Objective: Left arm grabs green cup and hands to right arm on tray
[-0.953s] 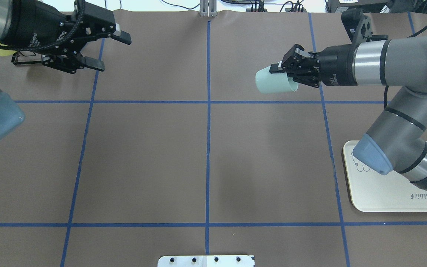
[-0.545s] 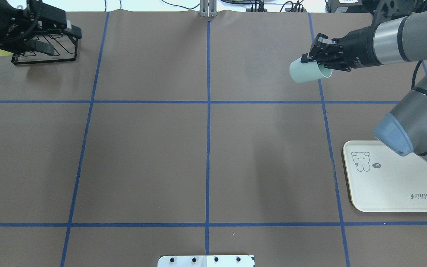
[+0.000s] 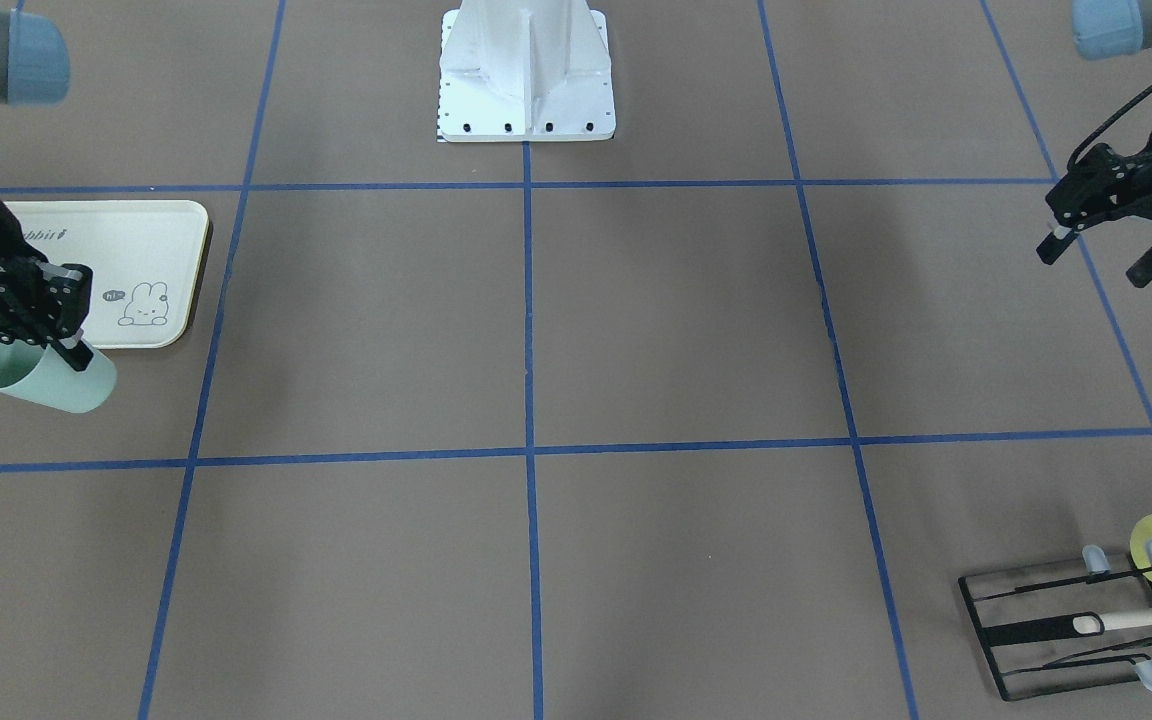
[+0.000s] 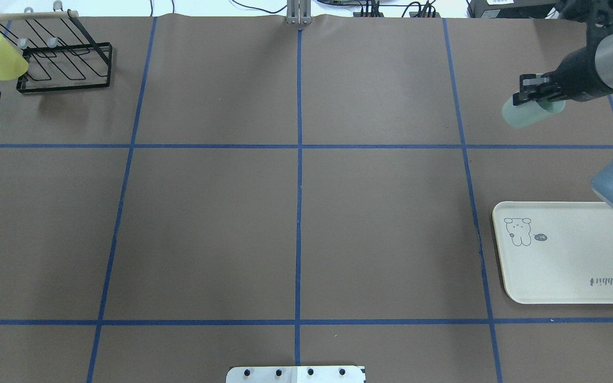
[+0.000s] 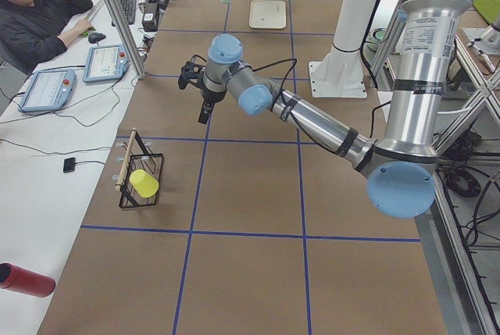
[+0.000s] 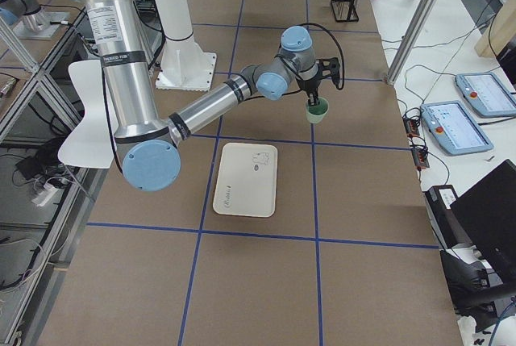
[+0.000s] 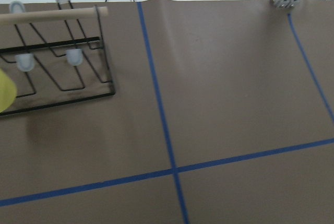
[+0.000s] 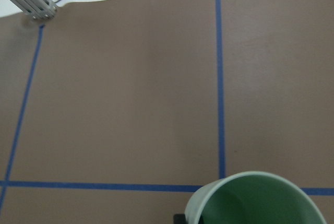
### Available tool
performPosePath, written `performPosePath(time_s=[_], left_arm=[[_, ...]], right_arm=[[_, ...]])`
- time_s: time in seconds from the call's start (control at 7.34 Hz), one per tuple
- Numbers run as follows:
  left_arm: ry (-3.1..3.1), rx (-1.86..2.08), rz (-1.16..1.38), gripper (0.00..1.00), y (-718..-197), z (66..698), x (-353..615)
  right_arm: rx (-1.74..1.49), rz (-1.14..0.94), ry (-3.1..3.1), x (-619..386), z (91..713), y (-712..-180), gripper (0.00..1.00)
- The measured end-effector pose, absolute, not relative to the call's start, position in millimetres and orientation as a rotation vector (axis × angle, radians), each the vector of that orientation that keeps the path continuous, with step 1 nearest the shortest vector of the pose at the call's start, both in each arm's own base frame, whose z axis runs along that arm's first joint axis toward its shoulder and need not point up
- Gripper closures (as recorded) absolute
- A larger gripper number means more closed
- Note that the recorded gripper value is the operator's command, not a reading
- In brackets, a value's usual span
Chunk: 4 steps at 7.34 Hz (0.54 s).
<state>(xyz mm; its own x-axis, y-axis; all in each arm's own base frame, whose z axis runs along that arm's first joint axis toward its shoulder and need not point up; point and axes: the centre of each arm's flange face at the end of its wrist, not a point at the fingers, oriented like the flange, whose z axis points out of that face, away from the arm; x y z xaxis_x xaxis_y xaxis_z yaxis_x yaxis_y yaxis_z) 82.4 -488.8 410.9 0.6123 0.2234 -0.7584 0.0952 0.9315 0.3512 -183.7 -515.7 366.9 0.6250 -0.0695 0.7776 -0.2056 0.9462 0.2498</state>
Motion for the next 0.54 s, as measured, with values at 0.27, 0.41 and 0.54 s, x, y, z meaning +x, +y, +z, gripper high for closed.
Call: performPosePath(time_s=[0.27,0.41,0.54], left_arm=[[0.847,0.305,0.134,0.00,-471,466,68],[0.821,0.277,0.166,0.00,-469,480,61],[0.801,0.266,0.198,0.00,-468,489,50]], right_arm=[[0.310,-0.021,-0.881,-145,402,-506,1.00],[0.305,-0.056,-0.886,-123,418,-500,1.00],[0.299,-0.075,-0.884,-107,434,-491,1.00]])
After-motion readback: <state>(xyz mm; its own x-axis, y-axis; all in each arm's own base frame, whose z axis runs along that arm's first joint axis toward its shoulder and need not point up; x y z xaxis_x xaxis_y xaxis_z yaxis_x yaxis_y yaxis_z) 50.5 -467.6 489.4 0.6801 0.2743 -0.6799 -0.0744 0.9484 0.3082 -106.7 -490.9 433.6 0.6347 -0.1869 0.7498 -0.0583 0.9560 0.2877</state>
